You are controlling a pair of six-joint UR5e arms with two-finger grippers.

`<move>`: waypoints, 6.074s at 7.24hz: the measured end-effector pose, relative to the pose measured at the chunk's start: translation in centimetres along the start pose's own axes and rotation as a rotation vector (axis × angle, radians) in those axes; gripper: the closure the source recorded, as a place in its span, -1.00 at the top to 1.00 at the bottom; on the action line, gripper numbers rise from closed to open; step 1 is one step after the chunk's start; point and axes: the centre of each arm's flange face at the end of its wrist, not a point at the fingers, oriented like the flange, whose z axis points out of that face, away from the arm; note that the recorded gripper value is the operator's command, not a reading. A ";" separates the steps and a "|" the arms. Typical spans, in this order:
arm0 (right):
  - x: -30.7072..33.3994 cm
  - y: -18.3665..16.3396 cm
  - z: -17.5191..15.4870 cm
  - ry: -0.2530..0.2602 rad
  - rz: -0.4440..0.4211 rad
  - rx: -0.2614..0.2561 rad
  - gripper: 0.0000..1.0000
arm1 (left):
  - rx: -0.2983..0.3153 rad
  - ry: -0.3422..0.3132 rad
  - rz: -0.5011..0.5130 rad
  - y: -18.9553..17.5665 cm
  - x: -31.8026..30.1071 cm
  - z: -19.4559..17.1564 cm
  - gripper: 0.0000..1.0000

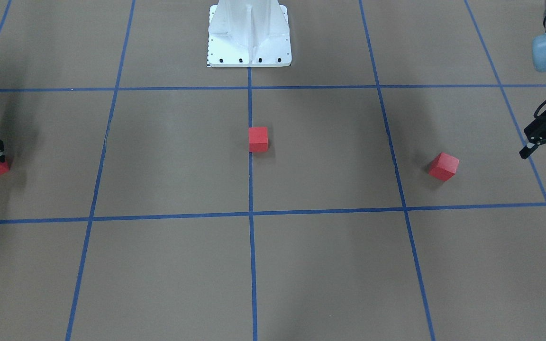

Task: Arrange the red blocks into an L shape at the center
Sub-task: 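Lower the right gripper and grasp the far-side red cube, then carry the red cube to the center and place it beyond the first cube, then hold the placed cube against the first cube with the right gripper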

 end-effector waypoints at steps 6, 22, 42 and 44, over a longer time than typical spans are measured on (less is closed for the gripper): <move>-3.6 -2.8 -2.1 -0.025 -0.049 0.055 -1.00 | 0.001 0.001 0.001 0.0 0.1 0.0 1.00; -61.8 -22.5 -5.8 -0.004 0.438 0.042 -1.00 | -0.018 -0.001 -0.010 1.1 -0.8 0.7 1.00; -64.1 -23.3 -2.0 0.002 0.394 0.017 0.05 | -0.014 0.000 -0.003 1.8 -1.2 0.8 1.00; -64.2 -23.2 -1.8 0.002 0.392 0.015 0.97 | -0.014 0.000 -0.003 1.8 -1.2 0.8 1.00</move>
